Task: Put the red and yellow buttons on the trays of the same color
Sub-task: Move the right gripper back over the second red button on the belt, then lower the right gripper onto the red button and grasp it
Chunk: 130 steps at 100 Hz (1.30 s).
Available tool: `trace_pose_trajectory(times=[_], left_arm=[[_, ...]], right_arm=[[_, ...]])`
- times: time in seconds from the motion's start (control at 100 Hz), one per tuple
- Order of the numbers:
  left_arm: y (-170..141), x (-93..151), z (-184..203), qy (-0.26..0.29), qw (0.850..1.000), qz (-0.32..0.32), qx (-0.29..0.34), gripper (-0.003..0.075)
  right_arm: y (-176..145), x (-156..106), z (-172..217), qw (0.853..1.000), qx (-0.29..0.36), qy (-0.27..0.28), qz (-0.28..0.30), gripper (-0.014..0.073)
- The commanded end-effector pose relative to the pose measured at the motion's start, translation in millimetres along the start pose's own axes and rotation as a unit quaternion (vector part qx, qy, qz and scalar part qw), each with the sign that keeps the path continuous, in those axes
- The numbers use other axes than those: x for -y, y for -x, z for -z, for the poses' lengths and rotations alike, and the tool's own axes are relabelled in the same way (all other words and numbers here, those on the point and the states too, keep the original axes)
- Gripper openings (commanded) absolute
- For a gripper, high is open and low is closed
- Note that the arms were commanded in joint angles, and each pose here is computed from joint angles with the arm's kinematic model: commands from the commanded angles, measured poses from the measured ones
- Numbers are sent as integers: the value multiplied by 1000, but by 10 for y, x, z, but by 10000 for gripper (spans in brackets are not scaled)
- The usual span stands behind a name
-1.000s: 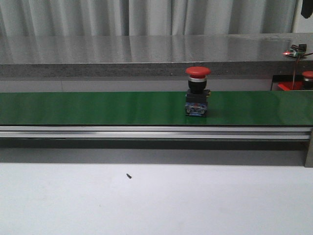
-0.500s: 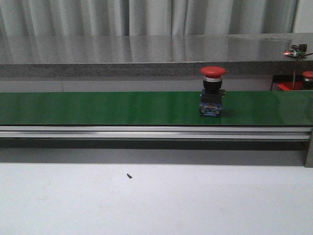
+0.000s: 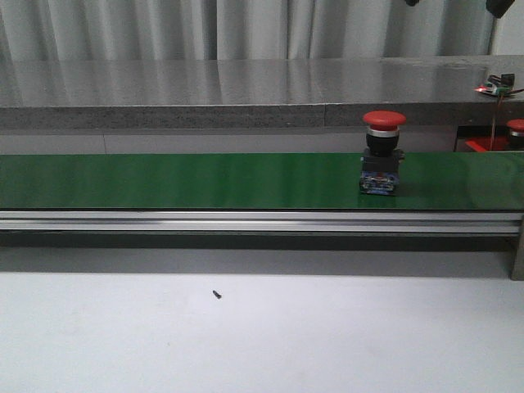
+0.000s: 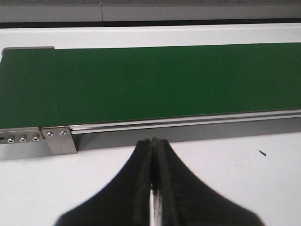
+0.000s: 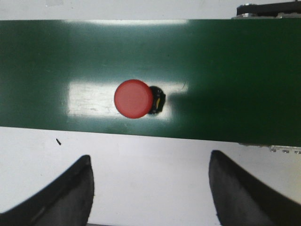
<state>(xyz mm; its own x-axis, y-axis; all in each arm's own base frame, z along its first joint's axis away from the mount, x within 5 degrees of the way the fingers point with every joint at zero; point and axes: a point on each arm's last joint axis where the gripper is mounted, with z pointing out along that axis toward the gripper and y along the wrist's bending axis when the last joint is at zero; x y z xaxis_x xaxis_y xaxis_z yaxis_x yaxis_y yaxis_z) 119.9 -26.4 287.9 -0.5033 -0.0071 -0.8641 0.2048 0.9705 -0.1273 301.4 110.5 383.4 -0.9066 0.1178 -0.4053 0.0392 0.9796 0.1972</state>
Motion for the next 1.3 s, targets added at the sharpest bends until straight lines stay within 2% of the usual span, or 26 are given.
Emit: trace_pose_trajectory(times=[0.0, 0.52, 0.82, 0.89, 1.02, 1.09, 1.29], left_arm=[[144, 17, 46, -2, 999, 6, 47, -20], [144, 17, 46, -2, 999, 6, 47, -20], [144, 17, 46, -2, 999, 6, 47, -20], [144, 17, 46, -2, 999, 6, 47, -20], [144, 17, 46, -2, 999, 6, 47, -20], [144, 17, 46, -2, 999, 6, 47, -20], [144, 17, 46, -2, 999, 6, 47, -20]], right_arm=[[-72, 37, 103, 1000, -23, -15, -4, 519], [80, 95, -571, 994, -71, -84, -10, 519], [171, 183, -866, 992, -81, -95, -22, 516], [186, 210, -917, 991, -84, -97, -26, 468], [203, 205, -962, 992, -79, -94, -27, 281], [214, 203, -964, 993, -74, -92, -30, 212], [229, 264, -854, 993, -62, -99, -34, 190]])
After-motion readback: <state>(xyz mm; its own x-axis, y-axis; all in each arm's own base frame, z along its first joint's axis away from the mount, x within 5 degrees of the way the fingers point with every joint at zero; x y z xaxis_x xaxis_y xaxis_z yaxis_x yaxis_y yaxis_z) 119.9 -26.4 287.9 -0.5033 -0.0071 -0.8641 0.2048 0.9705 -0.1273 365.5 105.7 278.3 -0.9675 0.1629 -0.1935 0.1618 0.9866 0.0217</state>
